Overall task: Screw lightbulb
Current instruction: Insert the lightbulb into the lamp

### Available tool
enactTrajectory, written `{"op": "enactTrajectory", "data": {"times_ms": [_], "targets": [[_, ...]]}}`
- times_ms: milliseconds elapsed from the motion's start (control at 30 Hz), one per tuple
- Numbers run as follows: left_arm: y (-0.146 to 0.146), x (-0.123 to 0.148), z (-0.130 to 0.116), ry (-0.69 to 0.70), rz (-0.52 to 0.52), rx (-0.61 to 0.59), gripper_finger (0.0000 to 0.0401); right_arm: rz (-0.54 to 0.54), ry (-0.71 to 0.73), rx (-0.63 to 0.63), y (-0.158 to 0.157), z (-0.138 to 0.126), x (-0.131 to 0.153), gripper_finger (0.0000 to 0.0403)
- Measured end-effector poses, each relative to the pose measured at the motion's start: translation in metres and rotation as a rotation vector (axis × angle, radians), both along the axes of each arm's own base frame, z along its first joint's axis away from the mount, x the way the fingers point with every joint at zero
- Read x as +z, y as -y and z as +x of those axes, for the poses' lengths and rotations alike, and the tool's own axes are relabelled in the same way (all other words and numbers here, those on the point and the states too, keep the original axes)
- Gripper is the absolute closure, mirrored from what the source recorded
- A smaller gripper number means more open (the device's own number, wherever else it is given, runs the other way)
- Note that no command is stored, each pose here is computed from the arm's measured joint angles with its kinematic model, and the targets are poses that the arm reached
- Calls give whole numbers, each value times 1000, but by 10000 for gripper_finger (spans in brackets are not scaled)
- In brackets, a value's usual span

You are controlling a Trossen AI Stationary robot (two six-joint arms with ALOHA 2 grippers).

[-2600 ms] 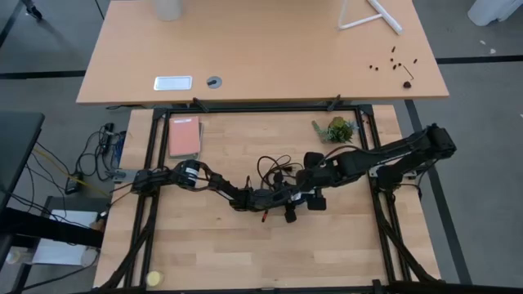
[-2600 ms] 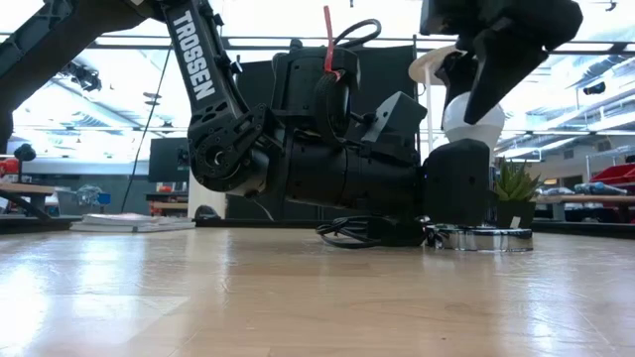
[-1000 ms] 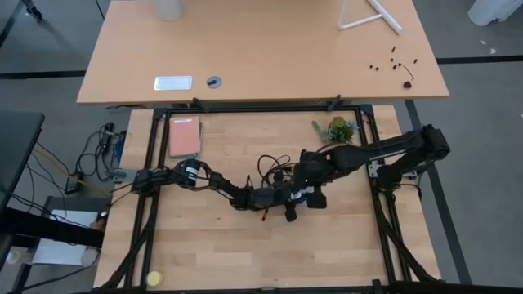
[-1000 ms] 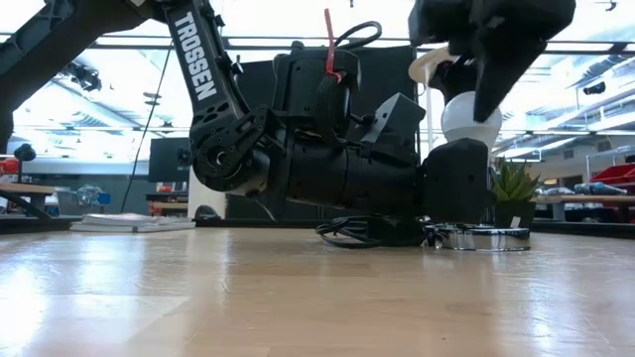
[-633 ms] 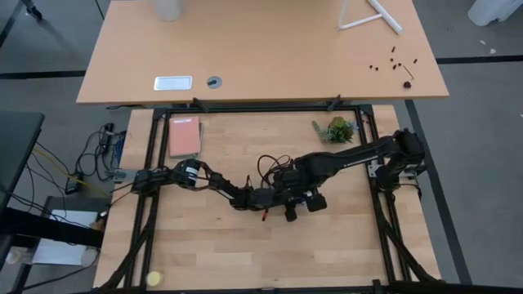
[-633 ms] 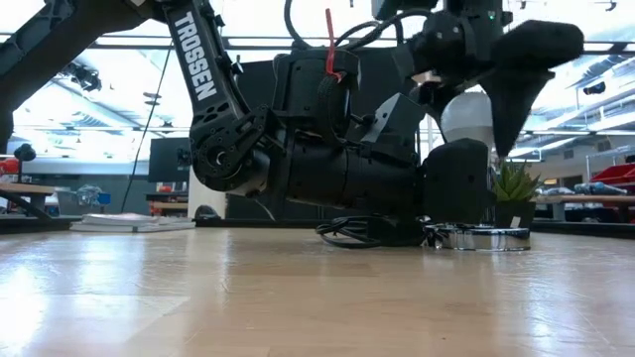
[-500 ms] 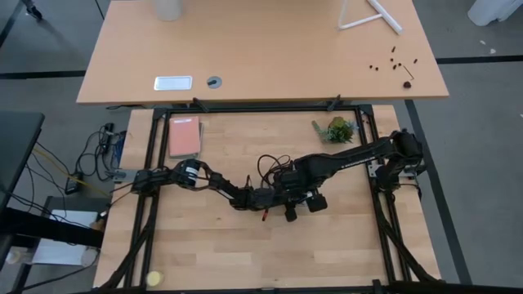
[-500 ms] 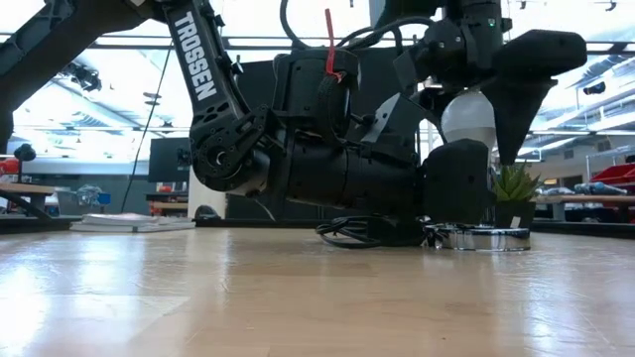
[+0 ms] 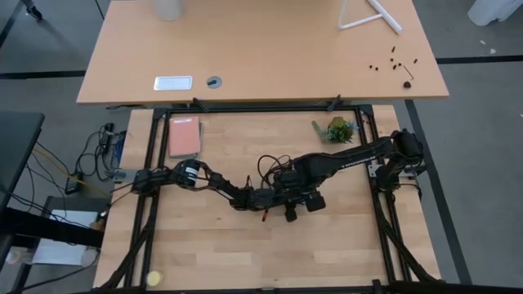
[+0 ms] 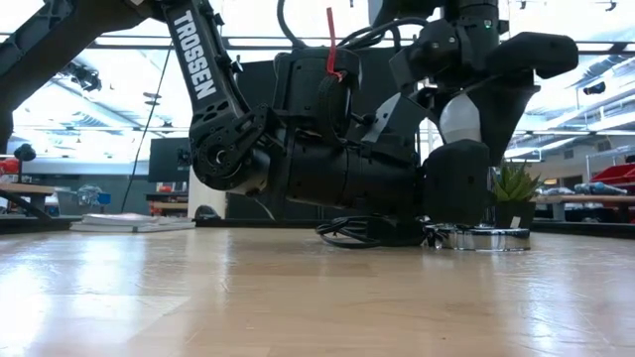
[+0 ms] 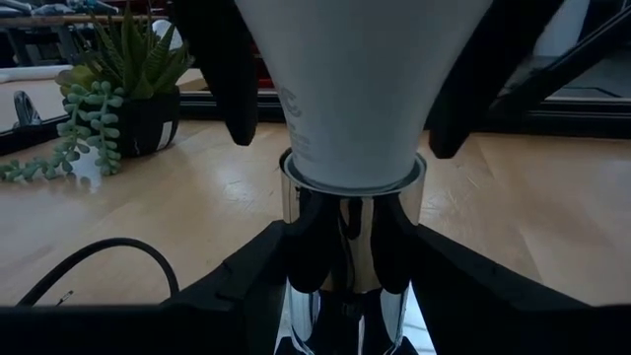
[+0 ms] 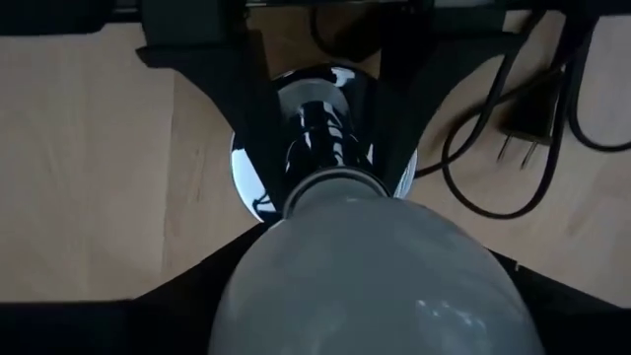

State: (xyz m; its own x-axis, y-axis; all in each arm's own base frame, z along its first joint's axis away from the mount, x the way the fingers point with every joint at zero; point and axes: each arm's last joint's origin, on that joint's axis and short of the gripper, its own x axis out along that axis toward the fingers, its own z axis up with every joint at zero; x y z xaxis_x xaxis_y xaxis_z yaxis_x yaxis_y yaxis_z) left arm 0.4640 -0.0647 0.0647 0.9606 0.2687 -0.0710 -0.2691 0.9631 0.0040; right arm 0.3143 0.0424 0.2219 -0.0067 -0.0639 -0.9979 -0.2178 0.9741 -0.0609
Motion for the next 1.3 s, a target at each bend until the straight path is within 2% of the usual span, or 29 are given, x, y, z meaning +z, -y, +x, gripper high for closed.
{"op": "enactTrajectory", "data": {"times_ms": [133, 233, 433, 733, 967, 1100, 1300], "targets": [[0, 0, 0, -1, 0, 8, 201, -1, 4, -92, 0, 0, 0, 157], [0, 0, 0, -5, -2, 37, 201, -2, 12, -207, 0, 0, 0, 156], [-1, -1, -1, -2, -19, 98, 203, -2, 47, -463, 0, 2, 0, 127], [0, -1, -3, 0, -12, 175, 203, -32, 118, -818, 3, 5, 0, 154], [-1, -1, -3, 7, -29, 192, 203, -38, 155, -1088, 9, 6, -1, 124], [-2, -1, -3, 9, -33, 196, 203, -35, 166, -1105, 13, 7, -1, 130], [-2, -1, -3, 13, -36, 201, 203, -28, 182, -900, 11, 12, 4, 124]]}}
